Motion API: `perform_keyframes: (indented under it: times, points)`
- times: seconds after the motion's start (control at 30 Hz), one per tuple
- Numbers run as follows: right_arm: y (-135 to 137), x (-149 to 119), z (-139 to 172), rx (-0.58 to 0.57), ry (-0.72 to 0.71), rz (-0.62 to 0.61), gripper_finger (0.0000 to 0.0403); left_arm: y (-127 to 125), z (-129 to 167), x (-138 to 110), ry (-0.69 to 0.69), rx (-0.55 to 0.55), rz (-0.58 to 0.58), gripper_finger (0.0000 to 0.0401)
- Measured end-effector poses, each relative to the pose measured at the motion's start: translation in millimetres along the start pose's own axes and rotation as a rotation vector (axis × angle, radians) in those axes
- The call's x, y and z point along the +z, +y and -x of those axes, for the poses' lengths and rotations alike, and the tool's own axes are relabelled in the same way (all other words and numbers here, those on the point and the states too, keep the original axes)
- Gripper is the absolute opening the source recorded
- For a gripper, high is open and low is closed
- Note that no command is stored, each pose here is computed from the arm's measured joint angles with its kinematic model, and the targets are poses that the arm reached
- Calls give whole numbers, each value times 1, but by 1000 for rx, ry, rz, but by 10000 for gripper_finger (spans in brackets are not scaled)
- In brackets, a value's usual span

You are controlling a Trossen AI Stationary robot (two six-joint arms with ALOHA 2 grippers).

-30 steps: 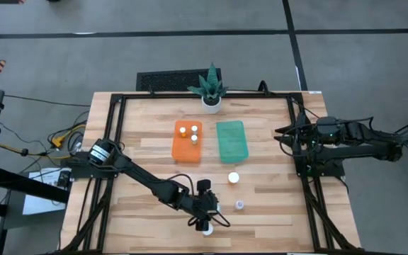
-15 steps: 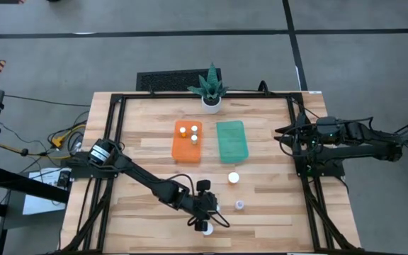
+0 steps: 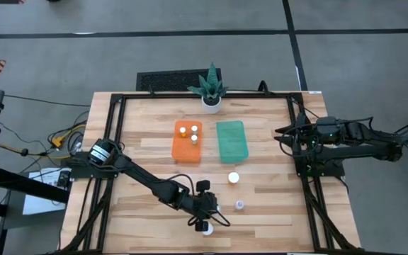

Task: Pick and place medicine bottles into bin by pill shape (circle, oval)
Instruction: Put the blue pill bottle into the orange bin

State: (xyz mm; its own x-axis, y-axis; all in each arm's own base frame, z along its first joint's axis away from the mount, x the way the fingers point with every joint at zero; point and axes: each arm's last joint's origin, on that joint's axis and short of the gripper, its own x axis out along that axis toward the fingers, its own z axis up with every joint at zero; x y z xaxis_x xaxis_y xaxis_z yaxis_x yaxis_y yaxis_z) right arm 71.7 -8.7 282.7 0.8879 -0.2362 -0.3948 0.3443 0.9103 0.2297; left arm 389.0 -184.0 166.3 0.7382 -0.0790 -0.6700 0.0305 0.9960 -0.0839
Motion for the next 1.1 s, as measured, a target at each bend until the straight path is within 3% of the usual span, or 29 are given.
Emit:
perform_keyframes:
  times: [0.43, 0.6, 0.73, 0.9, 1.1]
  points:
    - [0, 0, 0, -1, 2, 0, 175, -1, 10, 27, 12, 59, -8, 83]
    - [0, 0, 0, -1, 2, 1, 175, -2, 10, 27, 52, -59, -32, 122]
    - [0, 0, 0, -1, 2, 0, 175, -1, 13, 34, 84, -84, -14, 167]
    - [1, -1, 0, 31, 14, -1, 175, -3, 25, 50, 133, -86, -180, 202]
    - [1, -1, 0, 39, 16, 0, 175, 3, 30, 55, 195, -197, -377, 210]
